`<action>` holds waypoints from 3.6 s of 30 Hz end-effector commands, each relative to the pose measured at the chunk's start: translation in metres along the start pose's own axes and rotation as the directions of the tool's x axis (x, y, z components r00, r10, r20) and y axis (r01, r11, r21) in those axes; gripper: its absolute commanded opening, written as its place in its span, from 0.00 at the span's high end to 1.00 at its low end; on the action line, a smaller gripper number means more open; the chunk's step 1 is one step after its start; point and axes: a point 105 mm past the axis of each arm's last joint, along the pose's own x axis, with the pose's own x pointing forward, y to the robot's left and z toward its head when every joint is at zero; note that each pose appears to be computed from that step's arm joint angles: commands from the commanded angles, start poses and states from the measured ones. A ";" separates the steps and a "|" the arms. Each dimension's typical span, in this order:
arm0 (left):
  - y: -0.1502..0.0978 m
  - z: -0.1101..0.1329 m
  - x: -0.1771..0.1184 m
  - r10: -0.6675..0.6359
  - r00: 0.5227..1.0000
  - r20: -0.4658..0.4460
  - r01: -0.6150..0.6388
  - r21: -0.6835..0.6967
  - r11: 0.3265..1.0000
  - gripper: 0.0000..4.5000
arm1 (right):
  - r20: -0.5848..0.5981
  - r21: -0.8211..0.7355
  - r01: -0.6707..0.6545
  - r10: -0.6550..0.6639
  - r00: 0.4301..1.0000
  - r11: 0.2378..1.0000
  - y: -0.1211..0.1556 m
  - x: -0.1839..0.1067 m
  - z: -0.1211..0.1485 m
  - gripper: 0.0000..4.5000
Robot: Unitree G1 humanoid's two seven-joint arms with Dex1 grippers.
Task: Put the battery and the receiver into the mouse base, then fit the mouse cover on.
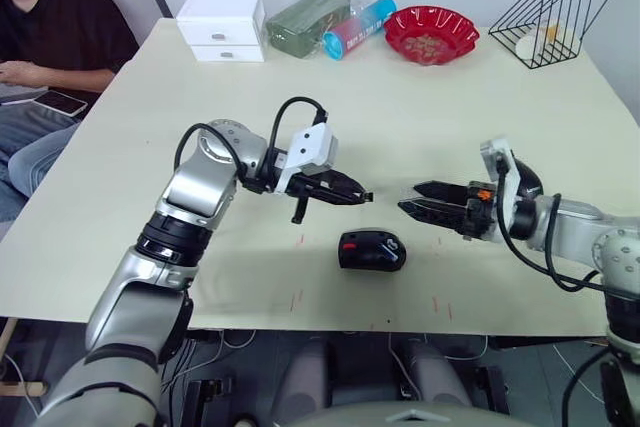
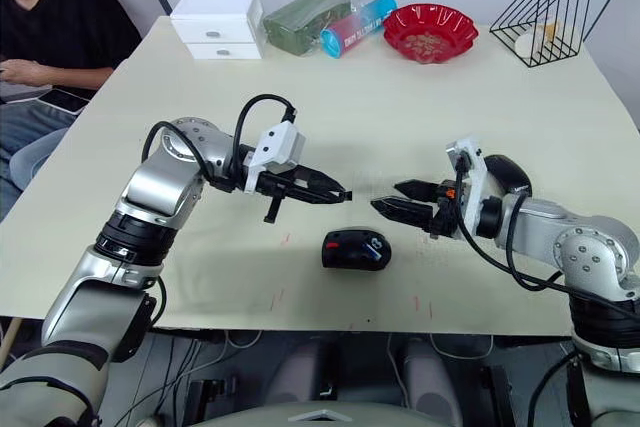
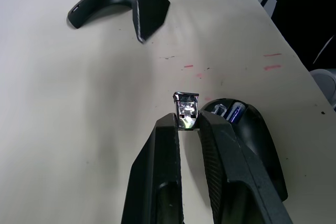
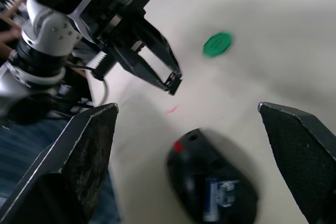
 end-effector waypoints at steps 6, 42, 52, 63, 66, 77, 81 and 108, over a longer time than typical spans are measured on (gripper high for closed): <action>0.003 0.012 0.003 0.001 1.000 0.004 -0.001 0.079 0.997 0.98 | 0.003 0.270 -0.023 0.023 1.000 0.962 0.012 0.015 0.010 0.06; -0.002 0.010 0.014 -0.031 0.999 0.017 0.029 0.097 0.995 0.98 | -0.092 0.296 0.057 -0.031 0.995 0.954 0.010 0.031 0.000 0.97; -0.003 0.011 0.014 -0.019 0.999 0.043 0.015 0.084 0.996 0.67 | -0.070 0.299 0.033 -0.013 0.997 0.954 0.012 0.032 0.004 1.00; -0.022 -0.002 0.001 -0.030 0.998 0.057 0.031 -0.010 0.999 0.00 | -0.037 0.245 0.029 -0.021 0.999 0.969 0.014 0.005 0.009 1.00; -0.033 -0.007 0.002 -0.034 0.997 0.076 0.037 -0.044 0.998 0.00 | -0.022 0.206 0.019 -0.015 1.000 0.978 0.017 -0.009 0.007 1.00; -0.045 -0.026 0.018 -0.020 0.999 0.045 0.024 -0.077 0.997 0.00 | -0.142 -0.023 0.072 -0.075 0.987 0.997 0.014 -0.043 -0.011 1.00; -0.048 -0.033 0.028 -0.017 1.000 0.026 0.019 -0.082 0.996 0.00 | -0.134 -0.173 0.066 -0.089 0.987 0.983 0.014 -0.046 -0.009 1.00; -0.045 -0.053 0.060 -0.013 1.000 0.006 0.014 -0.080 0.997 0.00 | -0.081 -0.617 -0.099 0.062 0.995 0.781 0.013 -0.069 -0.038 1.00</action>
